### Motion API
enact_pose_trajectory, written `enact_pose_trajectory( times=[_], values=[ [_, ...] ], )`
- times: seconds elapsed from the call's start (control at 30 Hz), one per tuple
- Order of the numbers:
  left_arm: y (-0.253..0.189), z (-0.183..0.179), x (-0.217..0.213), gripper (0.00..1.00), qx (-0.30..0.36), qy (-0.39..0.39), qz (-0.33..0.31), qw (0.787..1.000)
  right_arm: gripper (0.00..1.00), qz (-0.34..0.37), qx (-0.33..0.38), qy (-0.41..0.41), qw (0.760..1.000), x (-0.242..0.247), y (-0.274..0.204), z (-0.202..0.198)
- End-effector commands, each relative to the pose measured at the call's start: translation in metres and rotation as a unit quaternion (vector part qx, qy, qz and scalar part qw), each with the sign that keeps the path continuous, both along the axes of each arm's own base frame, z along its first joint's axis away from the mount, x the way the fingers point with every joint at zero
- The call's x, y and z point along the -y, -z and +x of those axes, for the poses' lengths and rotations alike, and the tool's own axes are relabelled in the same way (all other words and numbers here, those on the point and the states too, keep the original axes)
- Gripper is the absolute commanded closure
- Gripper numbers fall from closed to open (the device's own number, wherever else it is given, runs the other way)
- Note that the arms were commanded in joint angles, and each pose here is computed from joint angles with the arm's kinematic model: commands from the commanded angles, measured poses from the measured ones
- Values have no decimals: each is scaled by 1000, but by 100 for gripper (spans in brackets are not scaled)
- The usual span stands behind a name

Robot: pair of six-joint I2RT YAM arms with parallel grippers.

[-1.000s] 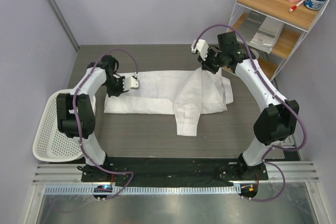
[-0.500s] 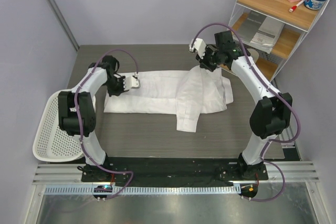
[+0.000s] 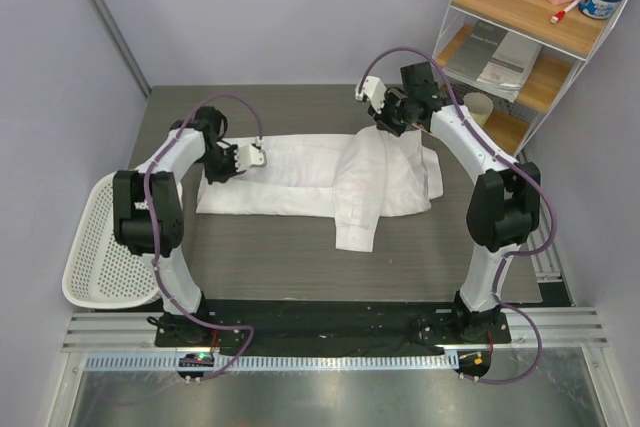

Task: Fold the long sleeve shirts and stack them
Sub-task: Fold the shirt

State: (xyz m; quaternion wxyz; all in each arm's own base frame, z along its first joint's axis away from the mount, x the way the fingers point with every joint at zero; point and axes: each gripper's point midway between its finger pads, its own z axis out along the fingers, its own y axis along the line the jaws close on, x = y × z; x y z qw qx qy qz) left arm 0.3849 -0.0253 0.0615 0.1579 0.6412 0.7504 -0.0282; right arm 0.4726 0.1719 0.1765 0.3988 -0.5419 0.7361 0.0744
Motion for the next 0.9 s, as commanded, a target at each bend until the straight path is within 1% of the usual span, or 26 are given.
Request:
enact_pose_trajectory(
  times=[0.0, 0.1, 0.27, 0.33, 0.43, 0.47, 0.5, 0.53, 0.57, 0.6, 0.63, 0.67, 0.7, 0.77, 0.8, 0.83, 0.87],
  values=[
    [1, 13, -6, 100, 15, -16, 6, 1000, 99, 2, 46, 6, 999, -1, -11, 20],
    [7, 16, -10, 100, 18, -21, 12, 1000, 99, -4, 43, 11, 999, 2, -1, 22],
    [21, 7, -12, 100, -7, -22, 19, 1000, 99, -5, 23, 11, 1000, 0, 19, 18],
    [24, 5, -16, 100, -8, -27, 26, 999, 99, -4, 19, 15, 1000, -1, 25, 19],
    [20, 9, -19, 100, 5, -59, 9, 998, 99, -5, 0, 26, 1000, -5, 39, 20],
    [16, 11, -18, 100, 5, -80, 1, 997, 99, -7, -6, 30, 999, -6, 43, 23],
    [11, 13, -19, 99, 10, -93, -6, 996, 96, -12, -7, 44, 999, -3, 42, 26],
    [6, 15, -19, 93, 13, -111, -19, 994, 88, -14, -25, 50, 998, -3, 45, 21],
    [2, 15, -18, 88, 12, -124, -29, 992, 67, -6, -26, 63, 998, -5, 29, 27],
    [-8, 14, -15, 84, 11, -142, -41, 989, 53, -7, -40, 80, 996, -3, 29, 28],
    [-13, 13, -13, 74, 12, -150, -50, 987, 40, -15, -76, 88, 993, 2, 31, 16],
    [-18, 13, -12, 70, 17, -156, -55, 986, 31, 0, -76, 102, 992, 5, 11, 19],
    [-21, 10, -10, 64, 16, -167, -62, 984, 30, 9, -81, 108, 991, 8, 0, 13],
    [-35, 9, -6, 61, 30, -180, -77, 980, 27, 23, -118, 113, 986, 15, -10, -7],
    [-39, 9, -5, 59, 29, -196, -85, 977, 27, 28, -139, 118, 983, 20, -18, -24],
    [-41, 8, -3, 58, 26, -201, -91, 975, 27, 36, -158, 112, 980, 19, -17, -35],
    [-42, 5, 1, 58, 13, -204, -101, 974, 29, 32, -186, 115, 975, 24, -5, -51]
  ],
)
